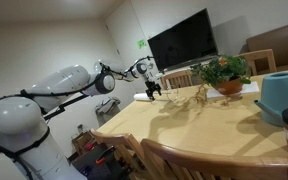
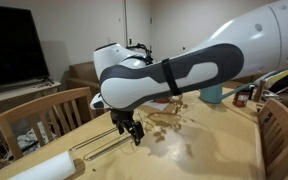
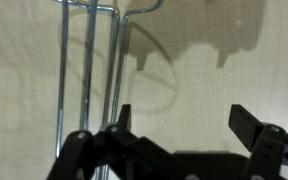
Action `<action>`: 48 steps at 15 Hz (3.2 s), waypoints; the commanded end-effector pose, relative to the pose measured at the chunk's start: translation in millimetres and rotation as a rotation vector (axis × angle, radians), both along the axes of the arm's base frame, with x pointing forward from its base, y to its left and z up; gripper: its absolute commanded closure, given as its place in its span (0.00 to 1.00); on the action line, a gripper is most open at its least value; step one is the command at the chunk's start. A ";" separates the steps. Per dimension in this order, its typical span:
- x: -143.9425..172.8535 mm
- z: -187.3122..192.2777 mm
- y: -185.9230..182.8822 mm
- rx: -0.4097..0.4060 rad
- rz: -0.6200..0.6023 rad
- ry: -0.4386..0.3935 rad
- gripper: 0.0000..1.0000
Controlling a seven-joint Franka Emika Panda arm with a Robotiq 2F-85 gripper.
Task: Set the paper towel stand upright on the table
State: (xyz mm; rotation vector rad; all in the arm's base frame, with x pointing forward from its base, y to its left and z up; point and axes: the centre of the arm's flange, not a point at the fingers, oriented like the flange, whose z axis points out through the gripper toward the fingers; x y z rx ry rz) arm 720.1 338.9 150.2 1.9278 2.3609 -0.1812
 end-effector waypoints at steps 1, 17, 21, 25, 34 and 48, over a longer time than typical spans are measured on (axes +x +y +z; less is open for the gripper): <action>-0.1 0.0 0.2 0.000 0.000 0.000 0.00; 24.2 15.7 12.2 -0.076 0.043 -0.132 0.00; 41.8 2.4 4.2 -0.076 0.045 -0.161 0.00; 15.5 -3.3 -11.2 -0.070 0.021 -0.139 0.00; 14.3 -7.7 -11.2 -0.072 0.022 -0.135 0.00; 14.3 -7.7 -11.2 -0.072 0.022 -0.135 0.00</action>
